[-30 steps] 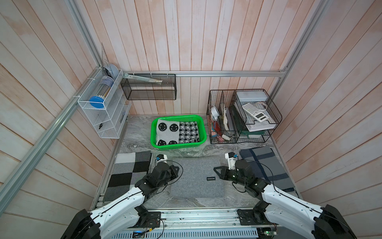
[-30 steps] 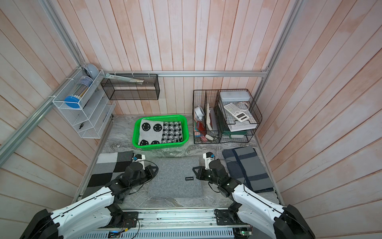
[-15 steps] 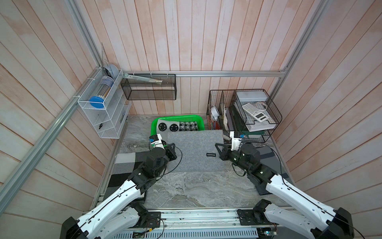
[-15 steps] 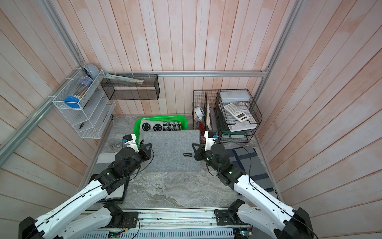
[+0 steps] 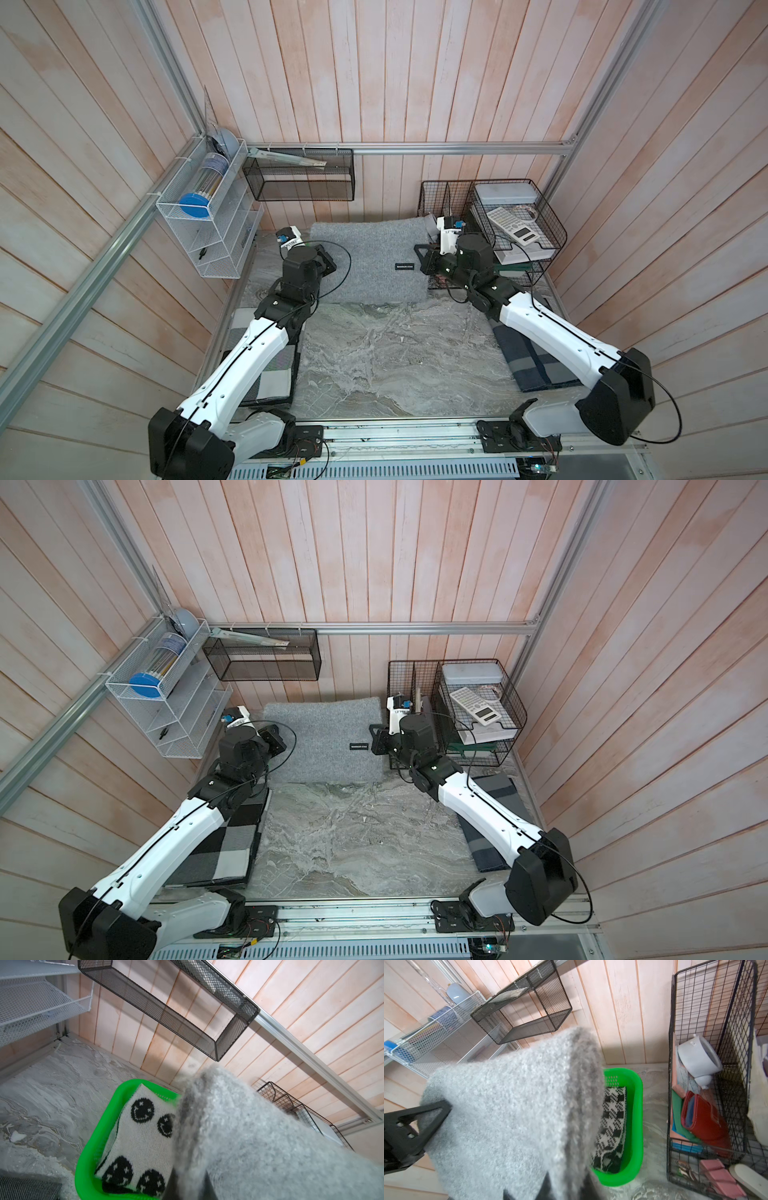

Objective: Put the folded scarf in the basket
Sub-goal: Place the scarf in the basket, then move the scarf to the center of the board.

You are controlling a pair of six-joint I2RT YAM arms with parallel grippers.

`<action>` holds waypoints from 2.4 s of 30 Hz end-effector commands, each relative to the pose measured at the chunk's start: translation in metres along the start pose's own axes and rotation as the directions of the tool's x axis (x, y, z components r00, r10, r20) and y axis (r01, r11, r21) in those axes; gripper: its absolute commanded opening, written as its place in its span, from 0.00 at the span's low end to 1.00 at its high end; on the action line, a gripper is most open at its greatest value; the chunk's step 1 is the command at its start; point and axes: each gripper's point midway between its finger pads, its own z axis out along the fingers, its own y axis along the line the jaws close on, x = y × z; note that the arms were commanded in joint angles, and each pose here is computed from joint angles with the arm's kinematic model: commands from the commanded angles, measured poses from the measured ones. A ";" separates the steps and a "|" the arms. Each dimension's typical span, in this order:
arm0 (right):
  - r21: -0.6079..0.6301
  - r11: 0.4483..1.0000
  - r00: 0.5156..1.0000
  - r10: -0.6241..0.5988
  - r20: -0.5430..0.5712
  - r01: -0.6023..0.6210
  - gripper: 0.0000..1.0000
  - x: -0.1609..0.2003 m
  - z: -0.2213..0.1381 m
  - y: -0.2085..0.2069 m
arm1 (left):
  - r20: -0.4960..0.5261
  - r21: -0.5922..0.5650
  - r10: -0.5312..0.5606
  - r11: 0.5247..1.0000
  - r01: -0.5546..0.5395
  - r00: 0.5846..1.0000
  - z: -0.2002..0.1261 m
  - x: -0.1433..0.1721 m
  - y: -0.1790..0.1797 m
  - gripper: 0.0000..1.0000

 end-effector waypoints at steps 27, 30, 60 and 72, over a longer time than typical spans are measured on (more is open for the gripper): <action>0.125 0.991 0.985 -0.019 -0.173 0.041 0.00 0.028 0.149 -0.093 | -0.044 -0.291 0.065 0.954 -0.076 0.997 0.126 -0.003 0.095 0.00; 0.133 0.990 0.980 -0.016 -0.199 0.043 0.00 0.039 0.156 -0.099 | -0.050 -0.313 0.077 0.945 -0.089 0.996 0.131 0.000 0.103 0.00; 0.096 0.995 0.985 0.014 -0.169 0.003 0.63 0.021 0.133 -0.079 | -0.107 -0.161 -0.049 0.987 0.031 0.993 0.109 0.007 0.080 1.00; 0.064 0.993 0.986 0.103 -0.130 -0.095 0.63 0.062 0.023 -0.061 | -0.181 -0.309 -0.153 0.947 0.092 0.972 0.024 0.070 0.103 1.00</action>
